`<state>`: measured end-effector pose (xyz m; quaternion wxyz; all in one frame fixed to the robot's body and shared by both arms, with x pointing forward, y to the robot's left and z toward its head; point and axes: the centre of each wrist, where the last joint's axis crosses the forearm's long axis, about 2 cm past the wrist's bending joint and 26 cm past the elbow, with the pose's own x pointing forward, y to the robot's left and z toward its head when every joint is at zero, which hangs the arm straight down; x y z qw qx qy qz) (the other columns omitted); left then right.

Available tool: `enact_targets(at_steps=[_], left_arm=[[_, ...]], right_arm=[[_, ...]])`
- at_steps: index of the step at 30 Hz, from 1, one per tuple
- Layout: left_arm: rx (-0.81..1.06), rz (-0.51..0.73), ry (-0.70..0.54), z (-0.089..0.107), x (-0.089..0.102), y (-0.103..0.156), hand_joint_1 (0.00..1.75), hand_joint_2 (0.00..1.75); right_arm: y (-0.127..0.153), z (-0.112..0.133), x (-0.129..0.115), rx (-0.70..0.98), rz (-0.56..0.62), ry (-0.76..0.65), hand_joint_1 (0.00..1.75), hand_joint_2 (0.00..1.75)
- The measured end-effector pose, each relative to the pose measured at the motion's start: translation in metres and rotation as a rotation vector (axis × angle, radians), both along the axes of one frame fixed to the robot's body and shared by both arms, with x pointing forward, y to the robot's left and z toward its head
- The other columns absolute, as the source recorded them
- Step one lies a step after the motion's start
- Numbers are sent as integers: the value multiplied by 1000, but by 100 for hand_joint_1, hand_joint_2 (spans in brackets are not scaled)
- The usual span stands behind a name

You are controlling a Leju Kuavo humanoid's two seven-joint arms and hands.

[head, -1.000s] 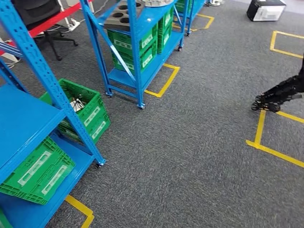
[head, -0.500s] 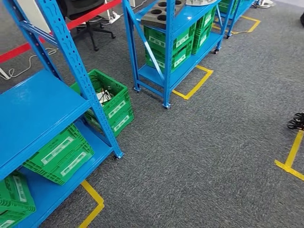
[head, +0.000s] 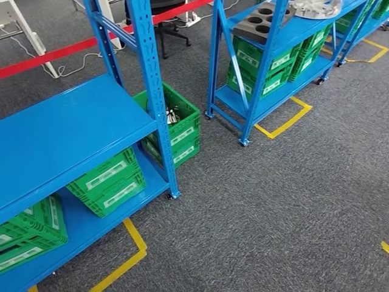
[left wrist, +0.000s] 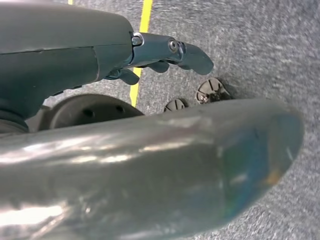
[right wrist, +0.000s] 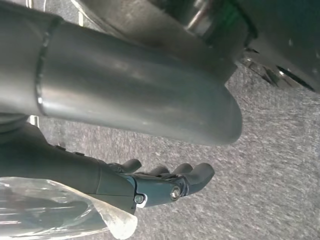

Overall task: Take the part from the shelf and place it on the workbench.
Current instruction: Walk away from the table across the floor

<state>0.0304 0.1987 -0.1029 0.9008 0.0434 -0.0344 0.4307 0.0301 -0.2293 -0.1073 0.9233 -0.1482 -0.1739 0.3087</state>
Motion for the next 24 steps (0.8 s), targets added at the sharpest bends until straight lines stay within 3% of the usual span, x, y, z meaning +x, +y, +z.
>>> enact_targets(at_steps=[24], left_arm=[[8,-11,-35,0,-2,-2,0,0]], right_arm=[[4,0,-2,2,1,-27,0,0]])
